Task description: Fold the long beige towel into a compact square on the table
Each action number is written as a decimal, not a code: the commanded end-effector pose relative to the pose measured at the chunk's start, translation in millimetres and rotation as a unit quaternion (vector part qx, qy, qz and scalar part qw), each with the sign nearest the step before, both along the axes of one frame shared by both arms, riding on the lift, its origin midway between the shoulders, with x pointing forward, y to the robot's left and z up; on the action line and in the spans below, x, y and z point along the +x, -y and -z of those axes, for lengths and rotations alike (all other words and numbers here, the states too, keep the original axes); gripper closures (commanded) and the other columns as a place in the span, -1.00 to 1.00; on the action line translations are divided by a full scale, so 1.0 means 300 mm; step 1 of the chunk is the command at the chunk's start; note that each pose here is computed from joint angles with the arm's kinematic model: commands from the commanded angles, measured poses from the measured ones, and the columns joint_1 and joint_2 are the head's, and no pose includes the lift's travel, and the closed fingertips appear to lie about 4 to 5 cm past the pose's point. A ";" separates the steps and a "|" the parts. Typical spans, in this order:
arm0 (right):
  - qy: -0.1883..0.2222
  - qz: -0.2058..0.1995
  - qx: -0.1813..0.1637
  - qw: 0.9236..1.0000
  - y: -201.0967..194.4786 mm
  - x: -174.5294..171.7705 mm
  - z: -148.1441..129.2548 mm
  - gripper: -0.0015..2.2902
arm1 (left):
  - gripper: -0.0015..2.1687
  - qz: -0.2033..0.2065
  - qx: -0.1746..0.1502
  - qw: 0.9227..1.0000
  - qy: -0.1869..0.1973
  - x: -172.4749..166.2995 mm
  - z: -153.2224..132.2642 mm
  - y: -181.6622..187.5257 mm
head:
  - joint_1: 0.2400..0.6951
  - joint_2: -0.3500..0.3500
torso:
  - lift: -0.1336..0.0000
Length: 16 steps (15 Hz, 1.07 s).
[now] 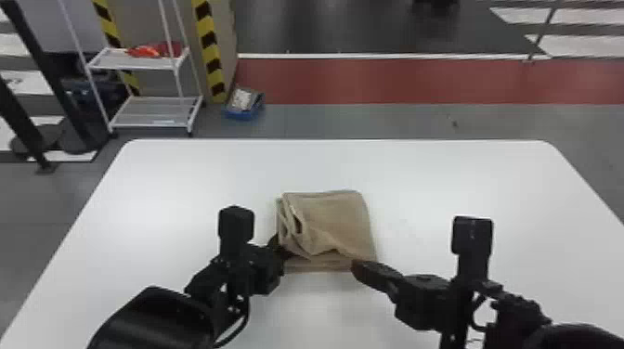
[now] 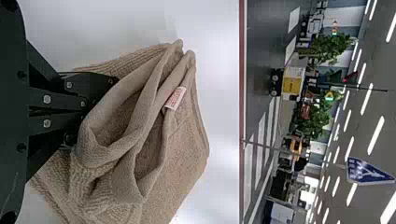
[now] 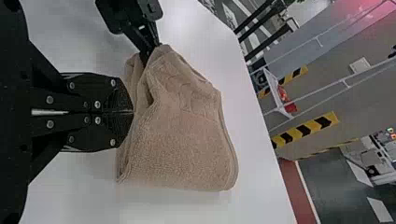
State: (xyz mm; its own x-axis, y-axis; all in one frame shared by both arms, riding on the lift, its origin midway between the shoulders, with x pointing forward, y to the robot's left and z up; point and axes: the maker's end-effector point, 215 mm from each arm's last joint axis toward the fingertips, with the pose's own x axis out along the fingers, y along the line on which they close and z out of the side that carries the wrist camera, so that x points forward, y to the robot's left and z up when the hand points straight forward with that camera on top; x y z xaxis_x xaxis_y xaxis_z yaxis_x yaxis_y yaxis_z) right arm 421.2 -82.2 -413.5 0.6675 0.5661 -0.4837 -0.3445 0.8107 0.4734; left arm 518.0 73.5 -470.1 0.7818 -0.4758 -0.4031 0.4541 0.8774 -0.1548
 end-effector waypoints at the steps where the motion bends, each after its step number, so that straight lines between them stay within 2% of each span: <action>1: -0.009 0.010 -0.011 1.000 0.026 0.019 0.065 0.76 | 0.57 0.000 -0.001 1.000 0.001 0.002 -0.004 -0.001 | 1.00 -0.02 | -0.85; 8: -0.017 0.043 -0.049 0.998 0.084 0.178 0.159 0.76 | 0.57 0.001 -0.003 1.000 -0.006 -0.056 -0.011 -0.026 | 1.00 -0.07 | -0.85; 11: -0.003 0.067 -0.062 0.996 0.128 0.306 0.125 0.76 | 0.57 -0.004 -0.005 1.000 -0.014 -0.119 -0.027 -0.076 | 1.00 -0.10 | -0.85; 13: 0.007 0.074 -0.071 0.995 0.143 0.406 0.087 0.76 | 0.57 -0.003 -0.010 1.000 -0.006 -0.180 -0.068 -0.097 | 1.00 -0.09 | -0.85; 16: 0.008 0.079 -0.097 0.992 0.130 0.547 0.064 0.76 | 0.57 -0.015 -0.024 1.000 0.011 -0.234 -0.163 -0.197 | 1.00 -0.07 | -0.85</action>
